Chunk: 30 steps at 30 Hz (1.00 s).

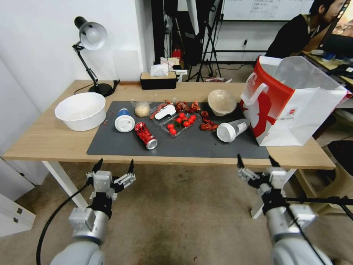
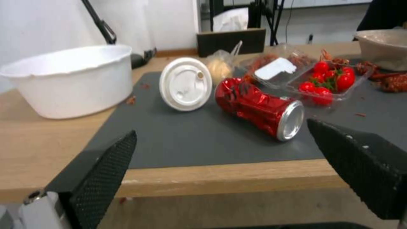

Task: Pick up the trash from the table and place it into the takeout bag.

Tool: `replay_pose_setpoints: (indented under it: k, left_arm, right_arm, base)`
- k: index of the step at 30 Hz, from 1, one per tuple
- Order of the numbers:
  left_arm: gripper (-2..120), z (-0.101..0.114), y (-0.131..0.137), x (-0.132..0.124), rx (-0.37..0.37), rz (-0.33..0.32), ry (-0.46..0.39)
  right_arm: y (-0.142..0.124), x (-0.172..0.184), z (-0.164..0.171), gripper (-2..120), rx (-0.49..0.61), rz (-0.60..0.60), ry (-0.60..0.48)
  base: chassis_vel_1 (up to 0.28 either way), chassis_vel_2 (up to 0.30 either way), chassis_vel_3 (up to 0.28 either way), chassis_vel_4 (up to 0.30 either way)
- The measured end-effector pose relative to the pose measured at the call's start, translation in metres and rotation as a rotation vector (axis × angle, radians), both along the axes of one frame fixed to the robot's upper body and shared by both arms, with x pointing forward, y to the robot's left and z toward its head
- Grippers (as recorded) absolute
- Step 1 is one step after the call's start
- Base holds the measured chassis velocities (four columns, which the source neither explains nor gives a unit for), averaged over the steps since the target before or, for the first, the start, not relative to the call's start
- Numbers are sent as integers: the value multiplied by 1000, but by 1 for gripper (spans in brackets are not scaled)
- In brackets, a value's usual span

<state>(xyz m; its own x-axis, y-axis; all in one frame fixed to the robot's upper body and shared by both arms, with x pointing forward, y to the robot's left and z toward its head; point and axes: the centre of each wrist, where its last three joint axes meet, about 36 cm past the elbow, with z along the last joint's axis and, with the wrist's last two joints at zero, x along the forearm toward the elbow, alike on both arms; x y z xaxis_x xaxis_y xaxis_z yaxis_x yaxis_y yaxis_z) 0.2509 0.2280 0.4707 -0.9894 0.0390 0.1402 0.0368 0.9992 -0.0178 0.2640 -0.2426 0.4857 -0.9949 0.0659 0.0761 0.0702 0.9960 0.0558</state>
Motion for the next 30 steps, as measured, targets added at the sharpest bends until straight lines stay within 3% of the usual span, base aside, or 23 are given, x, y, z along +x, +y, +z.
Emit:
replay_pose_setpoints:
  k: [9, 30]
  left_arm:
    - [100, 15, 3, 8, -65, -36, 34]
    - [100, 5, -2, 12, -64, -82, 11]
  right_arm:
    - [-10, 22, 14, 100, 107, 35, -30]
    - [-41, 66, -14, 100, 87, 157, -41]
  base:
    - [0, 0, 0, 0]
    - [0, 0, 0, 0]
